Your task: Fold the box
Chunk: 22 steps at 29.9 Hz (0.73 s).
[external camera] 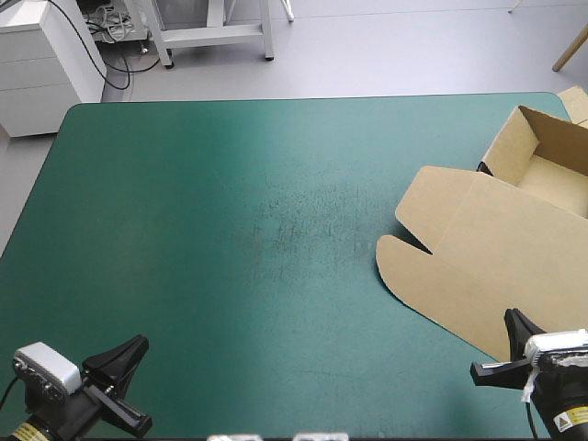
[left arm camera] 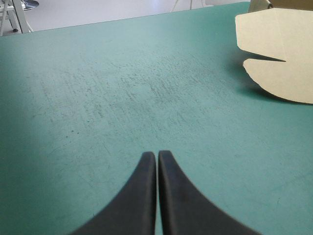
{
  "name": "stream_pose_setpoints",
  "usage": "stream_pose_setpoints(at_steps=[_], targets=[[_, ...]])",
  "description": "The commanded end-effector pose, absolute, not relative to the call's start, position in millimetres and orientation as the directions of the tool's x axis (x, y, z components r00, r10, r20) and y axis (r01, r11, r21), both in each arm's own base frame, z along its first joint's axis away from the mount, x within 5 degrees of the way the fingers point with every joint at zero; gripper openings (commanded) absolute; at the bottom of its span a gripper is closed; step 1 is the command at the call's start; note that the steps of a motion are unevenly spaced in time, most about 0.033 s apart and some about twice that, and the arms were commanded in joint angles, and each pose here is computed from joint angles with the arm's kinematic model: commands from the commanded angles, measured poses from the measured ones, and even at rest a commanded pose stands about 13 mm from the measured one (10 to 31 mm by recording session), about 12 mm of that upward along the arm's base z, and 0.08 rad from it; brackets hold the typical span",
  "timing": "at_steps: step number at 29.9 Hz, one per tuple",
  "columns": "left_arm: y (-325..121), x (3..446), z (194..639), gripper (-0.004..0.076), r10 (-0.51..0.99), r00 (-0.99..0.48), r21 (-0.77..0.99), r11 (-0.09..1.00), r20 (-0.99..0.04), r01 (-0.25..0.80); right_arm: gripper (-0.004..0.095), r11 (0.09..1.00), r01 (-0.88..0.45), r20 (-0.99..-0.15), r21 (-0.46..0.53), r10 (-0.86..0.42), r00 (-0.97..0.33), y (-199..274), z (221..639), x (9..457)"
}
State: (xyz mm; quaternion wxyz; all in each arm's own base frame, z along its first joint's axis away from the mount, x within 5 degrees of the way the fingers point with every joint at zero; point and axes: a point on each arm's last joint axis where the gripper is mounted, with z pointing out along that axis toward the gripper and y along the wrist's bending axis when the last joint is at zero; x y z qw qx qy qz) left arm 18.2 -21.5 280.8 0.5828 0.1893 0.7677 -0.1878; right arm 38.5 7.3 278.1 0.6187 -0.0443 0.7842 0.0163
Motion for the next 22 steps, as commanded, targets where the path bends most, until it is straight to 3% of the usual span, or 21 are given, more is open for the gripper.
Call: stream_pose_setpoints(at_steps=[1,12,22], targets=[[-22,18,292,-0.0008,0.026,-0.203,-0.084,0.855,-0.979,0.512,-0.0006,0.996,-0.079,-0.991,-0.035,-0.045,-0.127,7,292,34],[-24,17,293,-0.0008,0.000,-0.215,-0.116,0.844,-0.977,0.524,-0.0006,0.996,-0.075,-0.999,-0.044,-0.045,-0.004,6,295,13],[-24,17,293,-0.0008,-0.002,-0.218,-0.120,0.842,-0.976,0.526,-0.0006,0.996,-0.077,-0.999,-0.043,-0.044,-0.010,7,295,14]])
